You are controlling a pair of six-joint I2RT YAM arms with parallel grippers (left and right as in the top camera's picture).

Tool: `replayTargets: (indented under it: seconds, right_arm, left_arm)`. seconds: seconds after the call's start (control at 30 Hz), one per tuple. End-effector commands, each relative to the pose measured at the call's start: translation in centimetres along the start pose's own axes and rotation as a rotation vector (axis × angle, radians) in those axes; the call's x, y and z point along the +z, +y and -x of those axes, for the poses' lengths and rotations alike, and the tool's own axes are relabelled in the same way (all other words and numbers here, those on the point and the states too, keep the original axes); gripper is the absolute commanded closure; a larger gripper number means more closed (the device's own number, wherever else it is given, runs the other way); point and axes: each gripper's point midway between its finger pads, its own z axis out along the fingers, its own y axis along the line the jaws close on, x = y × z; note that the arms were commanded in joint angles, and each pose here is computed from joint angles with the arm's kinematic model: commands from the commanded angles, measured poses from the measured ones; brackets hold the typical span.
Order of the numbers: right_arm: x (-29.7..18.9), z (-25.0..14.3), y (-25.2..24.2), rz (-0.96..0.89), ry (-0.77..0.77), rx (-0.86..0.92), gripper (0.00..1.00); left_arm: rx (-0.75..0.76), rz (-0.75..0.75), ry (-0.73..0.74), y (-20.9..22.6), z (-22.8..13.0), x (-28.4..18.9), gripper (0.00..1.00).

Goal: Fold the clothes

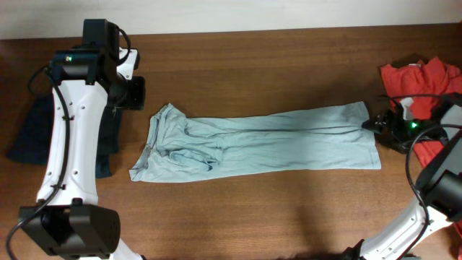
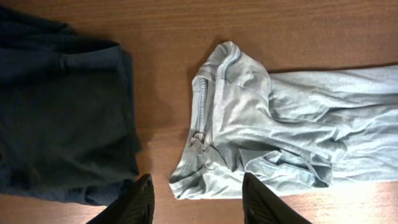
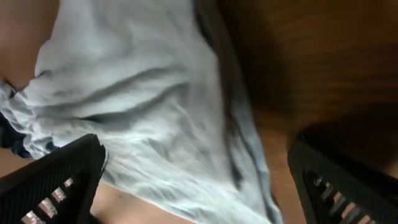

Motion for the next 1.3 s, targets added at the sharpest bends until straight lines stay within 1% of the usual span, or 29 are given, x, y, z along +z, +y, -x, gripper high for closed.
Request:
replayTargets:
  seconds: [0.0,0.1,0.13,0.43,0.5,0.53,0.57,0.67,0.77,0.83,0.9,0.93,0.97,1.03,1.1,1.17,1.27]
  right_arm:
    - [3.1,-1.1,-0.2,0.014,0.08,-0.013,0.07]
    - [4.0,-1.5,0.5,0.02,0.108,-0.025,0.16]
    - [4.2,-1.6,0.6,0.017,0.111,-0.029,0.18]
    - [4.2,-1.6,0.5,0.012,0.111,-0.031,0.46]
    - [4.2,-1.6,0.3,0.0,0.114,-0.031,0.59]
    - [4.2,-1.7,-0.1,-0.026,0.119,-0.021,0.62]
    - [4.1,-1.8,-0.8,-0.066,0.126,0.002,0.62]
    - [3.6,-2.1,-3.3,-0.219,0.144,0.073,0.56]
    - [2.9,-2.0,-4.2,-0.254,0.141,0.082,0.51]
    - [2.6,-1.6,-4.3,-0.244,0.127,0.066,0.48]
    - [2.5,-1.4,-3.8,-0.194,0.121,-0.011,0.39]
    - [2.6,-1.2,-3.4,-0.162,0.115,-0.046,0.37]
    - [2.6,-1.0,-2.9,-0.131,0.106,-0.081,0.32]
    - [2.7,-0.9,-2.3,-0.091,0.099,-0.149,0.27]
    - [2.8,-0.7,-2.2,-0.084,0.094,-0.177,0.25]
    - [2.9,-0.6,-2.2,-0.08,0.09,-0.196,0.21]
    - [2.9,-0.8,-1.7,-0.052,0.093,-0.241,0.18]
  left_arm:
    - [-0.011,0.008,-0.008,0.3,0.0,-0.5,0.54]
    - [-0.011,0.007,0.009,0.3,-0.4,-0.5,0.54]
    - [-0.011,0.007,0.013,0.2,-0.5,-0.5,0.54]
    - [-0.01,0.006,0.026,0.2,-0.9,-0.5,0.54]
    - [-0.01,0.006,0.026,0.2,-0.9,-0.5,0.54]
    - [-0.01,0.006,0.026,0.2,-0.8,-0.5,0.54]
    - [-0.01,0.006,0.026,0.2,-0.9,-0.5,0.54]
    - [-0.01,0.006,0.026,0.2,-0.9,-0.5,0.53]
    - [-0.01,0.007,0.026,0.2,-0.8,-0.5,0.53]
    - [-0.01,0.007,0.026,0.2,-0.8,-0.5,0.52]
    - [-0.01,0.007,0.026,0.2,-0.8,-0.5,0.52]
    - [-0.01,0.007,0.026,0.2,-0.9,-0.5,0.5]
    - [-0.01,0.006,0.029,0.2,-0.9,-0.5,0.49]
    - [-0.009,0.006,0.032,0.2,-1.0,-0.5,0.48]
    - [-0.009,0.006,0.032,0.2,-1.0,-0.5,0.48]
    - [-0.01,0.007,0.029,0.2,-0.9,-0.5,0.44]
    - [-0.01,0.007,0.019,0.2,-0.7,-0.5,0.43]
